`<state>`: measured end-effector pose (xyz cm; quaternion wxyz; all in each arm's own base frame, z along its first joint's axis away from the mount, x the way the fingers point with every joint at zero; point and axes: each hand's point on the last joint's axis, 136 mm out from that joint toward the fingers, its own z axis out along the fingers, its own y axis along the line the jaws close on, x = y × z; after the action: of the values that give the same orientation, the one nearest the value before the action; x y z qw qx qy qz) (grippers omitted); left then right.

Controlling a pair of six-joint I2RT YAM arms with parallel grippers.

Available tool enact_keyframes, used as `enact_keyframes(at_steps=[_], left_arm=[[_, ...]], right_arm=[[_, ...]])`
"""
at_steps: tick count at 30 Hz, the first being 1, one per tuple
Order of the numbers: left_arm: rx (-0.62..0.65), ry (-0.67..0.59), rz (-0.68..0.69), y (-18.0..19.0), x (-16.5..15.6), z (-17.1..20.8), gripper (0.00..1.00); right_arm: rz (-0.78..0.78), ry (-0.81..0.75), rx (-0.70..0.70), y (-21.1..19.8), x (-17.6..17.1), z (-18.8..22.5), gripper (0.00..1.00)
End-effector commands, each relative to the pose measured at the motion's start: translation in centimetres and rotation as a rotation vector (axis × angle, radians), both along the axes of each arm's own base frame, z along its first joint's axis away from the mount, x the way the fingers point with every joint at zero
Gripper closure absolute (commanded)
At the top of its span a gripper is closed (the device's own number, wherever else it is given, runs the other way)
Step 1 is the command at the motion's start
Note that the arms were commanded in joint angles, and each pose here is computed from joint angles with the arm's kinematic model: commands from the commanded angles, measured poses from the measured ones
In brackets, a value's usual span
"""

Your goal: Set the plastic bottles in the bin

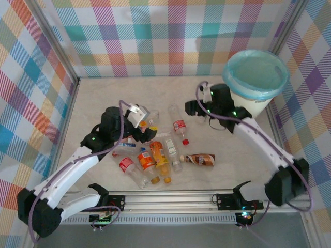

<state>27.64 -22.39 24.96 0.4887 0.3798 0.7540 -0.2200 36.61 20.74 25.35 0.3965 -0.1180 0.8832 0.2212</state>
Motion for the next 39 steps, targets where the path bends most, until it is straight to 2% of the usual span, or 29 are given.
enact_keyframes(at_steps=[1, 4, 10, 16, 30, 39], left_arm=[[-0.004, 0.036, -0.184, -2.1, -2.2, -1.1, 0.11], [-0.015, 0.031, -0.229, -2.6, -2.8, -1.8, 0.1], [0.062, 0.022, -0.202, -1.6, -3.0, -3.2, 0.1], [0.123, 0.008, -0.188, -0.8, -2.9, -4.5, 0.1], [0.195, -0.017, -0.11, 0.5, -1.6, -5.0, 0.11], [0.211, 0.003, -0.107, 0.7, -1.8, -5.4, 0.11]], right_arm=[[0.086, 0.189, 0.001, 2.2, -0.3, -2.0, 0.17], [0.075, 0.23, -0.041, 2.9, 1.9, -3.7, 0.16], [0.073, 0.337, -0.144, 4.1, 5.6, -8.3, 0.16], [0.082, 0.432, -0.182, 5.6, 8.2, -13.1, 0.18], [0.158, 0.57, -0.241, 9.0, 9.5, -19.9, 0.16], [0.177, 0.552, -0.284, 9.1, 10.2, -19.8, 0.31]])
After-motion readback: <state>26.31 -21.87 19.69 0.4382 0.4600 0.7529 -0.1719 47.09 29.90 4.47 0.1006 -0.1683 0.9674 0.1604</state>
